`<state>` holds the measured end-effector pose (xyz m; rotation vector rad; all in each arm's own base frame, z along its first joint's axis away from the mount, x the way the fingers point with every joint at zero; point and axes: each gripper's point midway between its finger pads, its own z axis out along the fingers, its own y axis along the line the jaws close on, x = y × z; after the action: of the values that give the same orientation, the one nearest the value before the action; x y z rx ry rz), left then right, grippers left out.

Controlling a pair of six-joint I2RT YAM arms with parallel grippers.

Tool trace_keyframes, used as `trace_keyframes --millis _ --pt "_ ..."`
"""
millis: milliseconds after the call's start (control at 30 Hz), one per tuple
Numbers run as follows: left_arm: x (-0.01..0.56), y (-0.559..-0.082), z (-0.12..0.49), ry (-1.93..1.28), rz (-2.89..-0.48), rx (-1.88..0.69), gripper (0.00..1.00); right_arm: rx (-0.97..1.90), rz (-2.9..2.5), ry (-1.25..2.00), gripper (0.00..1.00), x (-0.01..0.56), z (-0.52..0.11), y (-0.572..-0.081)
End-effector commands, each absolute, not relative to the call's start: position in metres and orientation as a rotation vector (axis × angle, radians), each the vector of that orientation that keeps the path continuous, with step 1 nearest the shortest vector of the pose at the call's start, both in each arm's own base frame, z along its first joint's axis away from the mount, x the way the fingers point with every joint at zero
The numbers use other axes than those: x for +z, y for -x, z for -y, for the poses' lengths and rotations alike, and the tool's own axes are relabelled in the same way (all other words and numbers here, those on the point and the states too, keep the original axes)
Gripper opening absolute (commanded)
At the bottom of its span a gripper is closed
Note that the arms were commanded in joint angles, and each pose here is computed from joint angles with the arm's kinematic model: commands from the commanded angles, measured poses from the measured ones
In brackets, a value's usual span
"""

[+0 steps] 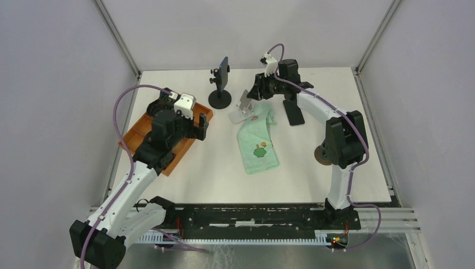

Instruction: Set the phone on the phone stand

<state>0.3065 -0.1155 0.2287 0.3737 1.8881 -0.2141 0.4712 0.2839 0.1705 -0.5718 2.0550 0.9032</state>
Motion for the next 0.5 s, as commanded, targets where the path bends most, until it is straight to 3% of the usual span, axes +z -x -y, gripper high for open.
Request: trace_keyframes --millis 0,467 --pt "0.235 -0.310 0.117 -0.426 -1.856 -0.193 1.00 0.911 -2.029 0.540 0.49 0.182 -0.298 -0.486" --pt "0.233 -0.310 0.122 -0.453 -1.857 -0.219 1.00 0.751 -2.092 0.502 0.43 0.158 -0.285 -0.502"
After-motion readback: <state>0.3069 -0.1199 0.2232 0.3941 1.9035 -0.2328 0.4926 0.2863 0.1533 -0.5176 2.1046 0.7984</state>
